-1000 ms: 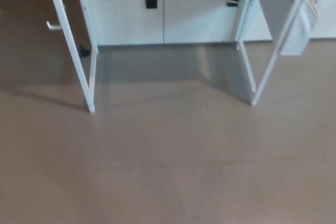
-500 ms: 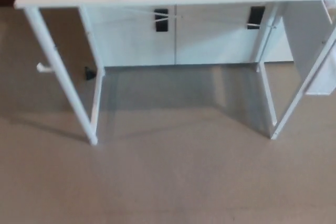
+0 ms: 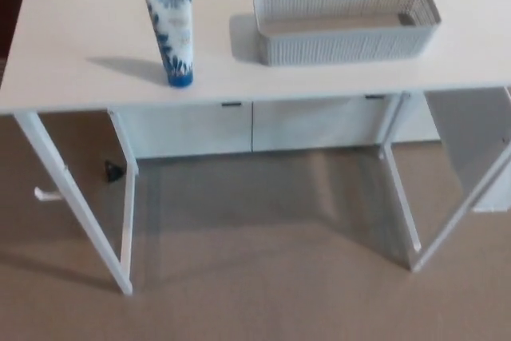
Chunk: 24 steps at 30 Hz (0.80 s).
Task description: The robot walks towards a table in front, picks a shampoo with left hand and puts it in a small grey container
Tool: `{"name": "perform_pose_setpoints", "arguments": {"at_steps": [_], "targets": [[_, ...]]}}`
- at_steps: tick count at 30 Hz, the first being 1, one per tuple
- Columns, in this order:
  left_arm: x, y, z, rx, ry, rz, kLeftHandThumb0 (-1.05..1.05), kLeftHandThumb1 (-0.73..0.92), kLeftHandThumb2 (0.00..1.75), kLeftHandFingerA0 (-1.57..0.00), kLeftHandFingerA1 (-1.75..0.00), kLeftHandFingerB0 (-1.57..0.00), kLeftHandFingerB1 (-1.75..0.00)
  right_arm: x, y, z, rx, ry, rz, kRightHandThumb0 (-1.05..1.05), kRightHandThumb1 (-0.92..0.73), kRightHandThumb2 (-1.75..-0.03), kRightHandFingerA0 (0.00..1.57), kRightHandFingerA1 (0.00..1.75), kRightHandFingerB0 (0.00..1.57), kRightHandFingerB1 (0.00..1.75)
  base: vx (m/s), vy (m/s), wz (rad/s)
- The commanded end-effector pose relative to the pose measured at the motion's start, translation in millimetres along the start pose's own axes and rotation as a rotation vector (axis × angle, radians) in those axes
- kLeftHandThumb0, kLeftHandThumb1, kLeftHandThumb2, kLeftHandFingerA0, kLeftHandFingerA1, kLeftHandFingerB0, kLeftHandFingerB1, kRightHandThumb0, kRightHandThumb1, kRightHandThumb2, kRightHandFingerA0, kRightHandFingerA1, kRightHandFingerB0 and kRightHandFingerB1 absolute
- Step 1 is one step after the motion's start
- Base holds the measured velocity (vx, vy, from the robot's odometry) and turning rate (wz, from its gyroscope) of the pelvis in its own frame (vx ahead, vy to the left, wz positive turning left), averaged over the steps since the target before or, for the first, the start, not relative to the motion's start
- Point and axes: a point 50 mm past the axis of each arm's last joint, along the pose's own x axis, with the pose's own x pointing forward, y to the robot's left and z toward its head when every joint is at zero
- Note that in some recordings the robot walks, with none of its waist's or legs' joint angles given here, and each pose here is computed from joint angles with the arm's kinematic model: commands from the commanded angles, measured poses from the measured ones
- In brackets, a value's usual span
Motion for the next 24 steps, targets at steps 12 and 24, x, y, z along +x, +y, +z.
{"name": "perform_pose_setpoints", "arguments": {"at_steps": [12, 24], "targets": [[-0.7, 3.3, 5.1, 0.064, -0.041, 0.007, -0.24, 0.53, 0.56, -0.68, -0.47, -0.41, -0.35, -0.1, -4.4, 2.6, 0.007, -0.004, -0.012, -0.19, -0.54, -0.61, 0.54, 0.48, 0.41, 0.39, 0.16, -0.071, -0.05], [-1.4, 5.6, 4.8, 0.083, -0.041, 0.013, -0.23, 0.53, 0.56, -0.69, -0.47, -0.41, -0.35, -0.9, -3.3, 0.2, -0.002, -0.008, -0.007, -0.15, -0.61, -0.58, 0.59, 0.49, 0.41, 0.36, 0.11, 0.126, -0.01]]}}
